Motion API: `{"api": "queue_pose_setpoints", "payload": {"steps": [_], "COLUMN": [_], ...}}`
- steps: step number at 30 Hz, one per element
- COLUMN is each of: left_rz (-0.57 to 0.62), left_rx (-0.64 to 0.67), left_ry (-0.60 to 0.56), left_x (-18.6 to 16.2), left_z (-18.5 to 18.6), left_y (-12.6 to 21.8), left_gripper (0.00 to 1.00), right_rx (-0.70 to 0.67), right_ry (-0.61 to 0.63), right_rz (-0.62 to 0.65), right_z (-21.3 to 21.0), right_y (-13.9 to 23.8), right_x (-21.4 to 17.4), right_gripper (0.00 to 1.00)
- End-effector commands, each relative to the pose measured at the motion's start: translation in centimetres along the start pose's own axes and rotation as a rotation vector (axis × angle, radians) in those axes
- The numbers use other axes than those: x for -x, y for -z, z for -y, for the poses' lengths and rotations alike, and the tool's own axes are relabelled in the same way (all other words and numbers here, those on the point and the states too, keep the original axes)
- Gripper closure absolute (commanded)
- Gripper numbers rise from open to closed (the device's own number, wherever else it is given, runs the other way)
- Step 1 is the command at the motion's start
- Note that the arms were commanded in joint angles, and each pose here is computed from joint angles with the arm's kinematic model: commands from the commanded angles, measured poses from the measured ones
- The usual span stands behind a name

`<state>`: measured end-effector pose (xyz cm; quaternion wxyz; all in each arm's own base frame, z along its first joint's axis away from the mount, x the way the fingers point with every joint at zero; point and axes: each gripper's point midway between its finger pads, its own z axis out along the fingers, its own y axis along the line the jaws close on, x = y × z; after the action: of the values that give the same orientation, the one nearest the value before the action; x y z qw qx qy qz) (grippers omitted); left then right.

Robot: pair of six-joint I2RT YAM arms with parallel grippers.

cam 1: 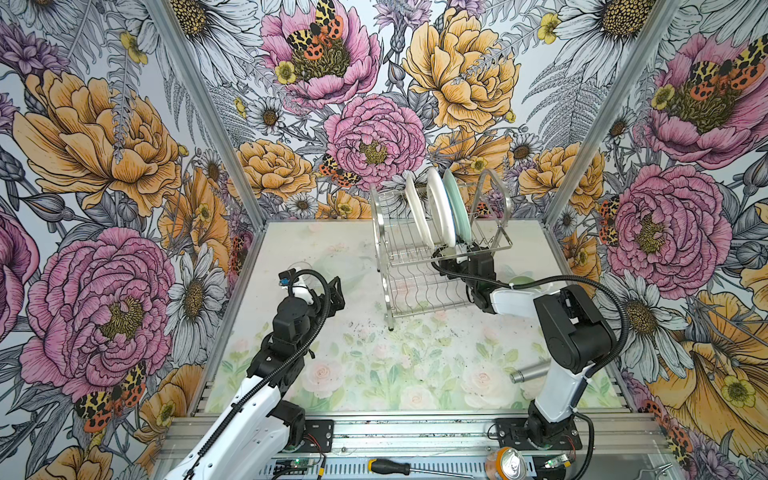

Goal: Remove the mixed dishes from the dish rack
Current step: 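Lower the open right gripper around the green glass cup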

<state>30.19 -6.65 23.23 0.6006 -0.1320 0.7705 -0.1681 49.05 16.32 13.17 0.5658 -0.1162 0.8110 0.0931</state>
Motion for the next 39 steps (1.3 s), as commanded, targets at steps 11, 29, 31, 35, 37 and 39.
{"api": "queue_pose_setpoints", "payload": {"steps": [11,29,31,35,37,39], "left_rz": [0.021,0.016,0.013,0.014,0.013,0.012], "left_rx": [0.013,0.020,0.021,0.024,0.024,0.025], "left_ry": [0.001,0.001,0.001,0.003,0.002,0.001], "left_x": [0.1,0.0,-0.1,-0.1,-0.1,-0.1], "left_z": [-0.4,-0.6,-0.6,-0.7,-0.7,-0.7], "left_y": [-0.2,-0.5,-0.6,-0.6,-0.7,-0.7], "left_gripper": [0.01,0.01,0.01,0.01,0.01,0.01], "right_rx": [-0.089,-0.117,-0.081,-0.015,0.018,0.041], "right_ry": [-0.018,0.057,0.064,0.071,0.071,0.070], "right_rz": [-0.028,-0.058,-0.051,-0.042,-0.033,-0.026], "right_z": [1.8,2.3,1.7,0.6,0.1,-0.2], "right_y": [-0.3,-1.1,-1.2,-1.3,-1.2,-1.1], "right_x": [-0.8,-0.8,-0.7,-0.6,-0.5,-0.5], "right_gripper": [0.09,0.16,0.17,0.17,0.17,0.19]}}
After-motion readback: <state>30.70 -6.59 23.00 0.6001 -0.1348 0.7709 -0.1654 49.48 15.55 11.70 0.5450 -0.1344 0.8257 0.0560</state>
